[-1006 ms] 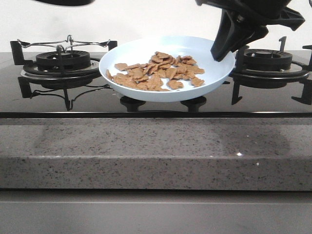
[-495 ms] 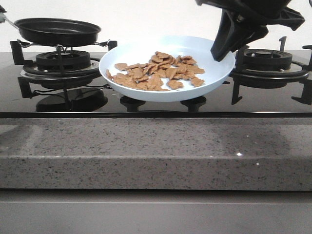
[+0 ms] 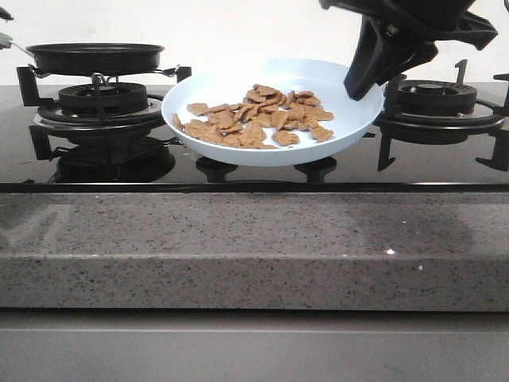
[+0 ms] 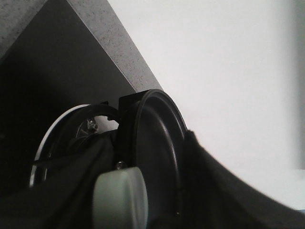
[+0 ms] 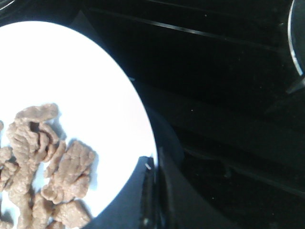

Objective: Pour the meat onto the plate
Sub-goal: 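Lower the empty pan back onto its burner with the left gripper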

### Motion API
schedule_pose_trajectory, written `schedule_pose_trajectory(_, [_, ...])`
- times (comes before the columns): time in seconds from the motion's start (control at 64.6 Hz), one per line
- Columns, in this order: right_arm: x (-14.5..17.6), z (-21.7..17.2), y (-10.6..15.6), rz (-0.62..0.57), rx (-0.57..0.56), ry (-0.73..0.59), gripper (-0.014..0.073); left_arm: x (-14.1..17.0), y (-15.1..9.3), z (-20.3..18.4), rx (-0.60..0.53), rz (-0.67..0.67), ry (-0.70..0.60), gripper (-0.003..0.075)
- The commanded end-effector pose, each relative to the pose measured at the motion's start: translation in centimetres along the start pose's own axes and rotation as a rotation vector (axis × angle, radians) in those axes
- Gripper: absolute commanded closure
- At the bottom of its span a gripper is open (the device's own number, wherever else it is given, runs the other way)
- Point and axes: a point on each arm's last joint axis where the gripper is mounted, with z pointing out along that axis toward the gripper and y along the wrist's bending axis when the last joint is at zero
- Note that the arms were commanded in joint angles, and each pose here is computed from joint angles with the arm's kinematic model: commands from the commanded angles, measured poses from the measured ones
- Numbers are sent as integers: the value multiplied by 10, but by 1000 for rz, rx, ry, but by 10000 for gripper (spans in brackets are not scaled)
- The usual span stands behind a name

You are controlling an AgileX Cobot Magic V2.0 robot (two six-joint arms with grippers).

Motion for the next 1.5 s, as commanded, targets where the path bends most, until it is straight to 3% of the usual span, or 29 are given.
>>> schedule_pose_trajectory(0.0, [-14, -17, 5, -11, -12, -108, 664, -8, -30, -9, 117, 15, -28, 181])
schedule_pose_trajectory(0.387, [-14, -17, 5, -11, -12, -108, 664, -12, -43, -25, -22, 238, 77, 158])
schedule_pose_trajectory(0.511, [-14, -17, 5, -11, -12, -108, 664, -18, -50, -42, -120, 321, 98, 158])
schedule_pose_trajectory(0.743, [-14, -17, 5, -11, -12, -108, 664, -15, -86, -84, -318, 577, 103, 158])
schedule_pose_trajectory(1.053, [-14, -17, 5, -11, -12, -108, 664, 51, -144, -121, -422, 904, 73, 158])
schedule_pose_trajectory(1.269, [-14, -17, 5, -11, -12, -108, 664, 102, -146, -138, -486, 1049, 134, 158])
schedule_pose_trajectory(1.486, [-14, -17, 5, -11, -12, -108, 664, 128, -141, -167, -470, 1062, 114, 158])
